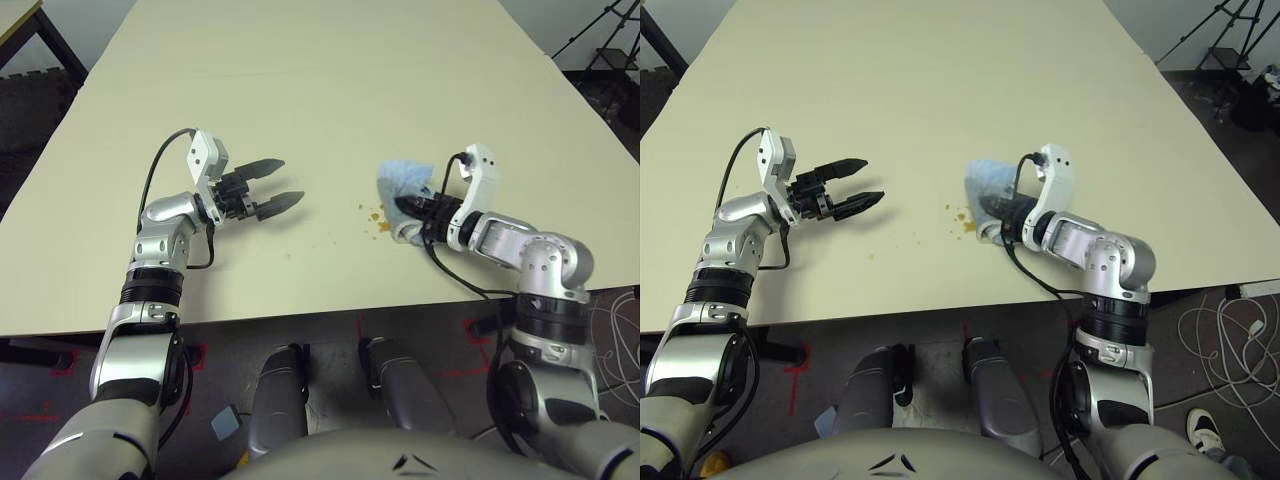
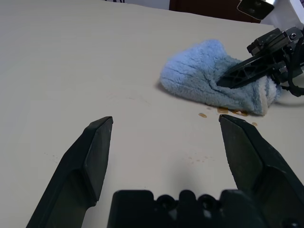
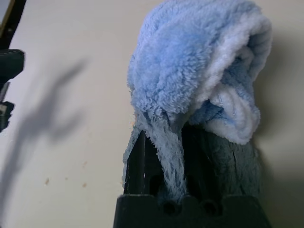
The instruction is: Wipe the water off the table with a rag.
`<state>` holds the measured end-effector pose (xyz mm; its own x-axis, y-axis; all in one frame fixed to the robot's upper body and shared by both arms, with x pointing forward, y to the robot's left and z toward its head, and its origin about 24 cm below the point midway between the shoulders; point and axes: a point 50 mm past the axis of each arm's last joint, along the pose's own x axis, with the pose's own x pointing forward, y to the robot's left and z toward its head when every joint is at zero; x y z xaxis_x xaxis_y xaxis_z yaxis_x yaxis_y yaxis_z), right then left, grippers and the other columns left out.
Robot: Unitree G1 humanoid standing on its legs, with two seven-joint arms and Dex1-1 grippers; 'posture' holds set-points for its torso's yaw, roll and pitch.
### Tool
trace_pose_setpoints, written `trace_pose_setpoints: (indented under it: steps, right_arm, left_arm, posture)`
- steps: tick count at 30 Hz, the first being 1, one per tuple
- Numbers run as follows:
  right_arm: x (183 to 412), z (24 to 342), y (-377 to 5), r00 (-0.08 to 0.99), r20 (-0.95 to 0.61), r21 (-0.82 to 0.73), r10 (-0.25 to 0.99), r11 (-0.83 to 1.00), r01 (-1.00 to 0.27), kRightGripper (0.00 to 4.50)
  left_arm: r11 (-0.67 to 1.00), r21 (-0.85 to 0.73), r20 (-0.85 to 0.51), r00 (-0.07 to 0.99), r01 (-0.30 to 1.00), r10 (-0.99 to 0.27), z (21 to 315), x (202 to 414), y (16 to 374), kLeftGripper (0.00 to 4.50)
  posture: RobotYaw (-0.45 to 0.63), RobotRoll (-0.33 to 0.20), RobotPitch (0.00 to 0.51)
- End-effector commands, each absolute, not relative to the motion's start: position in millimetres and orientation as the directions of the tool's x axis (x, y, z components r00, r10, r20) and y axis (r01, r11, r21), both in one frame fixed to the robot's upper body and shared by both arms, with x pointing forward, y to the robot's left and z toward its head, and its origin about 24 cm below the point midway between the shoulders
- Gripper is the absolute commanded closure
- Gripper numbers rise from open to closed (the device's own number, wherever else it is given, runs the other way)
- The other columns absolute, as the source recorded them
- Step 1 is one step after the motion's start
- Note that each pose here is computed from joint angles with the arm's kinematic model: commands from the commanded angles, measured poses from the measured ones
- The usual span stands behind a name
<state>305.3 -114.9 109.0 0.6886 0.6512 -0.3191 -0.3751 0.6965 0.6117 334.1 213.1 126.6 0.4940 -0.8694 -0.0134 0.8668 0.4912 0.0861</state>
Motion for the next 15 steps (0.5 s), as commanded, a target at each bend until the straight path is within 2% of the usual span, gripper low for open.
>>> trace_pose_setpoints:
  steps: [1, 11, 15]
  right_arm:
    - [300, 95, -93, 0.598, -0.369, 0.642, 0.712, 0.660, -0.389, 4.41]
    - [299, 96, -51, 0.491, -0.347, 0.690, 0.799, 0.572, -0.444, 4.41]
    - [300, 94, -46, 0.488, -0.353, 0.683, 0.798, 0.576, -0.449, 4.41]
  left_arm:
    - [0.487, 0.103, -0.025, 0.492, 0.867, -0.870, 129, 334, 216, 0.00]
    - [0.498, 0.101, -0.017, 0.501, 0.862, -0.865, 130, 333, 218, 0.00]
    - [0.500, 0.100, -0.016, 0.504, 0.860, -0.863, 129, 332, 219, 0.00]
  posture:
    - [-0.21, 0.000, 0.152]
    - [-0.19, 0.000, 0.153]
    - [-0.19, 0.000, 0.153]
